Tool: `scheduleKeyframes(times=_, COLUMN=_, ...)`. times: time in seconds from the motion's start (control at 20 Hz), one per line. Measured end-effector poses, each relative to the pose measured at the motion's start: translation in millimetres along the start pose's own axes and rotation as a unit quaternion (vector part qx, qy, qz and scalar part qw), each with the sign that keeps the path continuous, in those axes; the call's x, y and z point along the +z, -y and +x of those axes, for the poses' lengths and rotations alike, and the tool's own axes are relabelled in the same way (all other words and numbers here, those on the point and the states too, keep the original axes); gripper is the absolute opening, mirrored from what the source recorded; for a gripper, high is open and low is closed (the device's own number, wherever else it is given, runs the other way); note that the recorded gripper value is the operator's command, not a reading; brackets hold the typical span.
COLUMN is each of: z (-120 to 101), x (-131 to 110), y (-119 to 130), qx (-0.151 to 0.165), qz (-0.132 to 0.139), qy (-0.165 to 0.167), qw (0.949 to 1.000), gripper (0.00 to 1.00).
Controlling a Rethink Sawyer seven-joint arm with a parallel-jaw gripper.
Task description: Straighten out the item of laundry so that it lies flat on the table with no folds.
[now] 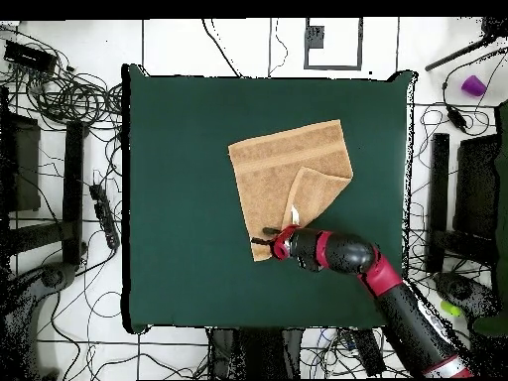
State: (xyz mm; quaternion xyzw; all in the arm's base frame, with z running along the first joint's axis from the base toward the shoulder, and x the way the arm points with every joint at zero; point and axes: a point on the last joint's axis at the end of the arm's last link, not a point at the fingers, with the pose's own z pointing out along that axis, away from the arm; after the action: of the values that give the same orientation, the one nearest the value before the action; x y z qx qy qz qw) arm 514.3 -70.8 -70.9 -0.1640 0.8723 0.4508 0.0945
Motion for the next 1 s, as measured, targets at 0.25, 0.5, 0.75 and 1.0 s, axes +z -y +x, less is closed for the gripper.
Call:
scheduleKeyframes(times=0.25, z=2.9, x=-5.2, y=2.4, qx=-0.029, qz=-0.007, qy=-0.017, qw=0.9994, gripper=1.0)
scheduleKeyframes(times=0.5, z=6.8, x=-19.8, y=6.8, qx=-0.041, qz=0.001, qy=-0.038, qw=0.9984, gripper=1.0)
scheduleKeyframes(times=0.75, z=11.3, x=-46.1, y=17.2, qx=-0.041, qz=0.014, qy=-0.066, qw=0.9969, gripper=1.0)
scheduleKeyframes(times=1.0, z=16.2, x=-67.9, y=27.7, qx=-0.038, qz=0.022, qy=-0.075, qw=0.9962, gripper=1.0)
